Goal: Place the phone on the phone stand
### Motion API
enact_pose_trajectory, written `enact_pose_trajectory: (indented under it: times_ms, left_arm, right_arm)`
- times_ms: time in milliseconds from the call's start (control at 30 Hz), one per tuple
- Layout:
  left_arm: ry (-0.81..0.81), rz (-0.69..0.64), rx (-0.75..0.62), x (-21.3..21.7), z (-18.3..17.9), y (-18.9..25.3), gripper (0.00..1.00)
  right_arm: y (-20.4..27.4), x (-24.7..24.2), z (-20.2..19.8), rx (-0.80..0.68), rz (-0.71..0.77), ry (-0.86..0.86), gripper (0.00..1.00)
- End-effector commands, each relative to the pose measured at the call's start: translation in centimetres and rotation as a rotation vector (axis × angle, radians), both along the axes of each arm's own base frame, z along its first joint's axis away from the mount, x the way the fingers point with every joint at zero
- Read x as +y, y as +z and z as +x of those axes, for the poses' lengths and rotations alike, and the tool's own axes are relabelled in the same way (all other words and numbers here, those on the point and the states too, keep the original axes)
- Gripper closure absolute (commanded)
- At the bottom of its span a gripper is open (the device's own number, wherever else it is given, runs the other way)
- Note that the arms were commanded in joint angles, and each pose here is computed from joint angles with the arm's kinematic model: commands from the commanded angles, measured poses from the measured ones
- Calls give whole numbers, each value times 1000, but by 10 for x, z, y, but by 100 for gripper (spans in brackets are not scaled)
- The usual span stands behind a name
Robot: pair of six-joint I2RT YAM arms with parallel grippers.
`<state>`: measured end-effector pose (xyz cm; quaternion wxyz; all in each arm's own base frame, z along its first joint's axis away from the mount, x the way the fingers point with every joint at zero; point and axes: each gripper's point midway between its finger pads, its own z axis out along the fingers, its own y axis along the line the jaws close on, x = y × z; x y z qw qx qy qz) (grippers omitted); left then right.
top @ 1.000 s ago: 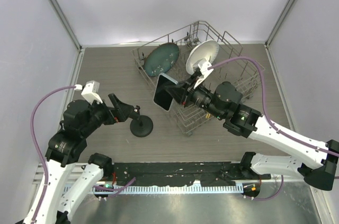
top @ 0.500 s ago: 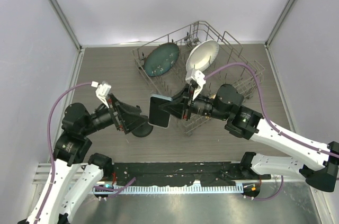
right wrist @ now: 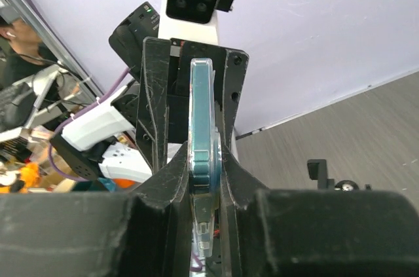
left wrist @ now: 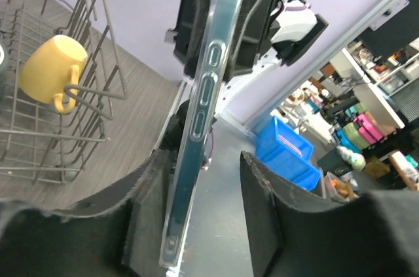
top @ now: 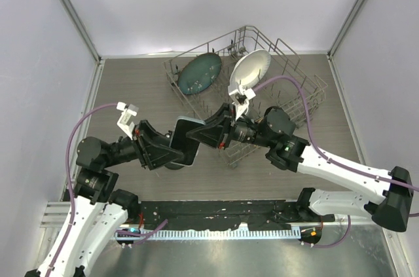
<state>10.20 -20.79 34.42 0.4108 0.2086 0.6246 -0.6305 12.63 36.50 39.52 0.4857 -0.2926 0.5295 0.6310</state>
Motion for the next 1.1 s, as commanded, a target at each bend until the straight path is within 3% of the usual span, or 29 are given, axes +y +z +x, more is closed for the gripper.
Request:
enact_pose_trajectory:
  times_ms: [0,33,67,233,300,400,433,533,600,733,967,1067]
  left_arm:
    - [-66,-51,-82,1,-18,21,55]
    - [-69,-50,-81,1,-18,21,58]
    - [-72,-48,-76,1,-18,20,73]
    - [-60,-39,-85,1,-18,20,100]
    - [-50,-18,-69,2,-18,17,100]
    - [-23,3,-90,5,-18,16,100]
    - [-17,8,-108,5,-19,18,100]
    - [-21,34,-95,6,-20,12,100]
    - [-24,37,-93,6,-20,11,100]
    - [-29,33,-113,7,-24,13,100]
    - [-64,35,-131,7,-32,14,100]
    - [-89,39,-141,7,-37,13,100]
  right_arm:
    - [52,-6,-2,-25,197,-4,99]
    - [52,-5,-1,-22,200,-8,99]
    - [54,-5,-1,-28,212,-9,99]
    - [50,5,2,-21,192,-7,99]
    - [48,6,5,-21,156,-21,98]
    - [40,5,15,-9,53,-87,75]
    - [24,6,18,14,-31,-99,59]
    - [16,1,19,-6,-136,-106,36]
    - [17,-5,18,-17,-163,-92,28]
    - [4,-11,16,-3,-249,-44,27]
    - [-1,-4,-7,12,-275,146,28]
    - [11,2,-10,21,-262,194,32]
